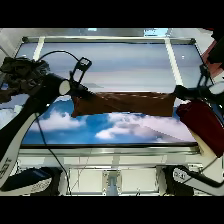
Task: Fold the shirts.
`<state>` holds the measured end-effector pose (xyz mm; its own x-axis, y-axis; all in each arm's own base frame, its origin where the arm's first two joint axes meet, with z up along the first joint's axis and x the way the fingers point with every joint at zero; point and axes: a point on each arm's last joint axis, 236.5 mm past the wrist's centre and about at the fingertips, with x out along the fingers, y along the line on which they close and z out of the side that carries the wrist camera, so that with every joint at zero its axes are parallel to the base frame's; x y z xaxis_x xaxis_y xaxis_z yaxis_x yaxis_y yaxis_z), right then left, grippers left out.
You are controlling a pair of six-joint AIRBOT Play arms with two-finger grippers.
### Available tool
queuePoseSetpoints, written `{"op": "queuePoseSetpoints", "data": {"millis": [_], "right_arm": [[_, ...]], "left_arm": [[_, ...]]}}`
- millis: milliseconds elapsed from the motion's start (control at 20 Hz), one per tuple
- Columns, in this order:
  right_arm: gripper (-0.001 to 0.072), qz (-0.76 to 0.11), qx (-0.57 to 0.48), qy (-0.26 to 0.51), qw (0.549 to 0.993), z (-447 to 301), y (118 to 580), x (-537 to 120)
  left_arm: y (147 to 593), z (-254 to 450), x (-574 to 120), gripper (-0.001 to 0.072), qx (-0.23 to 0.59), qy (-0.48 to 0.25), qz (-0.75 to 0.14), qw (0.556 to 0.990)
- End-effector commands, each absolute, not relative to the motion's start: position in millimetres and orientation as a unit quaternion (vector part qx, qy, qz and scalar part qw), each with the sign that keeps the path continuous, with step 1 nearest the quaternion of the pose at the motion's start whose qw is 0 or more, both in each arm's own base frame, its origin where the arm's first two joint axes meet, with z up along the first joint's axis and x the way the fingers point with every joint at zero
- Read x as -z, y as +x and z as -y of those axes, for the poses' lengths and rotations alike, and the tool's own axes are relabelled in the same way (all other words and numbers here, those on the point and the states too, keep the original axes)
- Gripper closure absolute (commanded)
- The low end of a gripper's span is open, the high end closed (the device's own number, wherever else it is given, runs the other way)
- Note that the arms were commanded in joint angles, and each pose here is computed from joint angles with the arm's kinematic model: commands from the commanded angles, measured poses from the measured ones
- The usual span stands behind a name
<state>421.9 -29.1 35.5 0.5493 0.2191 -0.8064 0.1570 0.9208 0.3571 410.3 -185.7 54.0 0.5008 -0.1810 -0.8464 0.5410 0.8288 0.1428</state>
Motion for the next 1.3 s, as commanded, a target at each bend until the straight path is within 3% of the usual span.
{"op": "queuePoseSetpoints", "data": {"millis": [0,150,450,500,550,600,700,750,850,1000,1250], "right_arm": [[0.0683,-0.472,-0.02,0.206,0.857,15,477,-9],[0.0683,-0.485,-0.005,0.221,0.846,18,495,23],[0.0681,-0.53,0.004,0.196,0.825,24,484,64],[0.0679,-0.532,0.003,0.189,0.826,26,483,63],[0.0663,-0.532,0.004,0.182,0.827,29,483,59],[0.0615,-0.533,0.005,0.174,0.828,33,484,53],[0.0281,-0.532,0.003,0.165,0.83,42,488,32],[0.0209,-0.531,0.004,0.161,0.832,49,490,20],[0.0208,-0.536,0.015,0.148,0.831,67,487,4],[0.0209,-0.564,0.035,0.195,0.801,84,469,16],[0.0208,-0.605,-0.035,0.271,0.747,79,447,48]], "left_arm": [[433,190,-15,0.0699,0.227,0.252,-0.454,0.824],[436,191,24,0.0699,0.229,0.262,-0.482,0.804],[440,193,60,0.0681,0.229,0.262,-0.5,0.793],[446,196,55,0.0479,0.226,0.255,-0.491,0.802],[451,199,48,0.0118,0.222,0.248,-0.484,0.81],[458,201,37,0.0013,0.213,0.234,-0.478,0.819],[473,205,8,0.0007,0.202,0.224,-0.46,0.835],[480,208,-8,0.0007,0.2,0.219,-0.446,0.844],[497,217,-44,0.0007,0.192,0.192,-0.414,0.869],[516,229,-85,0.0007,0.185,0.15,-0.366,0.9],[526,246,-107,0.0007,0.2,0.109,-0.327,0.917]]}}
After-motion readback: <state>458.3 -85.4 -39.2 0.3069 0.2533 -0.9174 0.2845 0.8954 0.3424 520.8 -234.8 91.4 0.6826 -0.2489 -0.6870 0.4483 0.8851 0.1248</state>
